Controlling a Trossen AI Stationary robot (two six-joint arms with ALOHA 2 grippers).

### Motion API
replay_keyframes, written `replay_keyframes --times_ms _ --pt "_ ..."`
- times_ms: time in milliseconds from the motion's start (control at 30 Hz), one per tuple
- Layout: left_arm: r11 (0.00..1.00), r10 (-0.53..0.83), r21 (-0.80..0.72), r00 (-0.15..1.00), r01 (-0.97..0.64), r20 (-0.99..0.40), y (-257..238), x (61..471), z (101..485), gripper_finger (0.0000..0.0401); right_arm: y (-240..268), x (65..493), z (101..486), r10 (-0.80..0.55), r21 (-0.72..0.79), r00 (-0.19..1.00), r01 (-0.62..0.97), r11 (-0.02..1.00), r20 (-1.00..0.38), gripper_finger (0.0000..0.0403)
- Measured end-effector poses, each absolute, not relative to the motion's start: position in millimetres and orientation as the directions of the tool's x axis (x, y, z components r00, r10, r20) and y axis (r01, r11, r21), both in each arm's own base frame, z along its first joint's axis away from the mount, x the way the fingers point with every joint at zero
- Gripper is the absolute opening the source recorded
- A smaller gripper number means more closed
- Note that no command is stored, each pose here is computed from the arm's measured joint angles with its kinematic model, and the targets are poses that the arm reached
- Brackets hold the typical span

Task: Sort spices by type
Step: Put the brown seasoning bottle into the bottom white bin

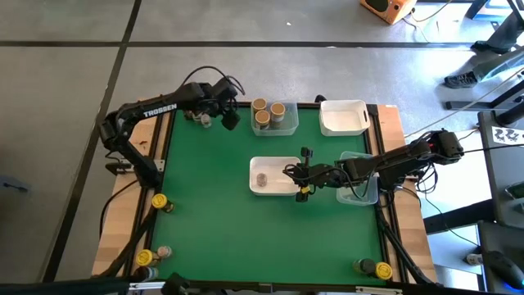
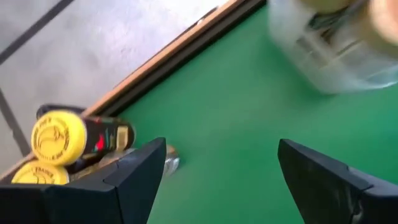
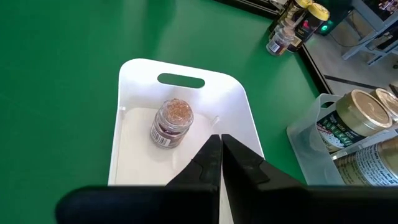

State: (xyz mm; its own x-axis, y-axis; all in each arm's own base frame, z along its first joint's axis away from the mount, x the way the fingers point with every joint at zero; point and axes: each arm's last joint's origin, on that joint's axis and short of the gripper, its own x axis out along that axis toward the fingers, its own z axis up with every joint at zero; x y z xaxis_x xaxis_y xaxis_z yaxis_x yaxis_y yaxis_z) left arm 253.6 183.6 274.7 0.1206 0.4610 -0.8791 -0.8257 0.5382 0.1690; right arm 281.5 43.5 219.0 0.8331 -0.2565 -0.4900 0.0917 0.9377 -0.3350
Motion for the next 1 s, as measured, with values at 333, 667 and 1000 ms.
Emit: replay_keyframes --times_ms 333,667,1000 --pt "0.442 0.432 0.193 0.019 -0.876 -0.902 196 229 229 0.0308 44 282 219 -0.257 -0.335 0.833 0.092 0.938 -0.49 0.0014" --pt "0.396 0.425 0.269 -0.085 -0.878 -0.901 210 224 193 0.0308 42 283 216 -0.263 -0.339 0.828 0.094 0.936 -0.496 0.0014" --pt "0.387 0.439 0.353 -0.167 -0.852 -0.883 216 224 179 0.0308 32 291 201 -0.275 -0.338 0.795 0.094 0.936 -0.541 0.0014"
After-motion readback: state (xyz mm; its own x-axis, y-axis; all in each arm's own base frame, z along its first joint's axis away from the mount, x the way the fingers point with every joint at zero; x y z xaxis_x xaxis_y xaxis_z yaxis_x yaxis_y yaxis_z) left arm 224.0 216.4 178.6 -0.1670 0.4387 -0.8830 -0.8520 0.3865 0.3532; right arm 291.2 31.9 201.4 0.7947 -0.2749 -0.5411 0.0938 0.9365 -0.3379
